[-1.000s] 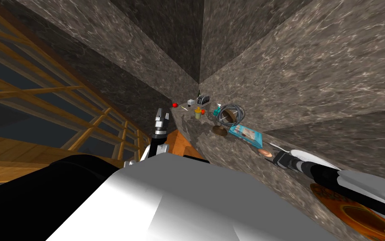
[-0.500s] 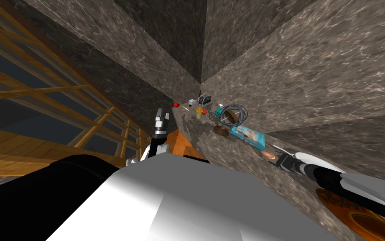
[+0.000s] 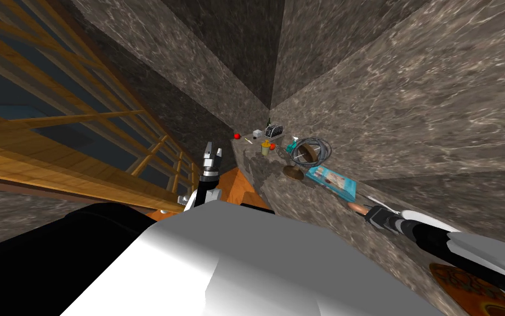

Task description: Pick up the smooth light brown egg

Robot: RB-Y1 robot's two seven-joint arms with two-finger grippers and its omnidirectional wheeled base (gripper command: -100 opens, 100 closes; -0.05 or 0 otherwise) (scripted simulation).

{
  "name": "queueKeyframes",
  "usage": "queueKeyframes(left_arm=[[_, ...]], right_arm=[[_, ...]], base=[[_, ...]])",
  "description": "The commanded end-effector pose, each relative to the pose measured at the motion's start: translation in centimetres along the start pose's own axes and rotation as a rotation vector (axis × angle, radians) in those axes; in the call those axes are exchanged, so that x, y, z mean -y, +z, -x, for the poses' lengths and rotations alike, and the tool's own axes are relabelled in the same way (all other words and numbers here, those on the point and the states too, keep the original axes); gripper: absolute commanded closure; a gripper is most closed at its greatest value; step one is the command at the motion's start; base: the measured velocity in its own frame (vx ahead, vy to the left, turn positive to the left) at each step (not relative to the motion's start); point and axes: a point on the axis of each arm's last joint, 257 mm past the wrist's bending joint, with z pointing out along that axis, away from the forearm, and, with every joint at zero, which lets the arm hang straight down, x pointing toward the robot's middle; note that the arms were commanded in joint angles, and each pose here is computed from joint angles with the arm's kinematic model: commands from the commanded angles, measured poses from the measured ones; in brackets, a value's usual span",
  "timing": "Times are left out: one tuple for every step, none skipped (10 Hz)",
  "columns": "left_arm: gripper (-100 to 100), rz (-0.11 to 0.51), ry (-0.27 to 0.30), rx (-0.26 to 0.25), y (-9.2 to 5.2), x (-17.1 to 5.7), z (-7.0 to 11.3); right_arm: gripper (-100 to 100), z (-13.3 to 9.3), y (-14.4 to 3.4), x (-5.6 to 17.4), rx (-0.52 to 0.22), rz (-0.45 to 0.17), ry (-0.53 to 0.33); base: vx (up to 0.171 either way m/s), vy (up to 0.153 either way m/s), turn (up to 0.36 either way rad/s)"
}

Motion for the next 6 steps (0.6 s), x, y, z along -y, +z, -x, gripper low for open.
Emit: queueKeyframes(left_arm=[[0,0.000,0.000,0.000,0.00,0.00,0.00],[0,0.000,0.000,0.000,0.00,0.00,0.00],[0,0.000,0.000,0.000,0.00,0.00,0.00],[0,0.000,0.000,0.000,0.00,0.00,0.00],[0,0.000,0.000,0.000,0.00,0.00,0.00],[0,0.000,0.000,0.000,0.00,0.00,0.00]], right_arm=[[100,0.00,0.00,0.00,0.000,0.000,0.000],[100,0.00,-0.01,0.04,0.000,-0.001,0.000],[100,0.00,-0.01,0.07,0.000,-0.001,0.000],[100,0.00,-0.01,0.05,0.000,-0.001,0.000],[0,0.00,-0.01,0.03,0.000,-0.001,0.000],[100,0.68,-0.01,0.03,0.010,0.004,-0.014]], base=[[0.000,0.000,0.000],[0.000,0.000,0.000],[0.000,0.000,0.000],[0.000,0.000,0.000],[0.000,0.000,0.000],[0.040,0.006,-0.218]])
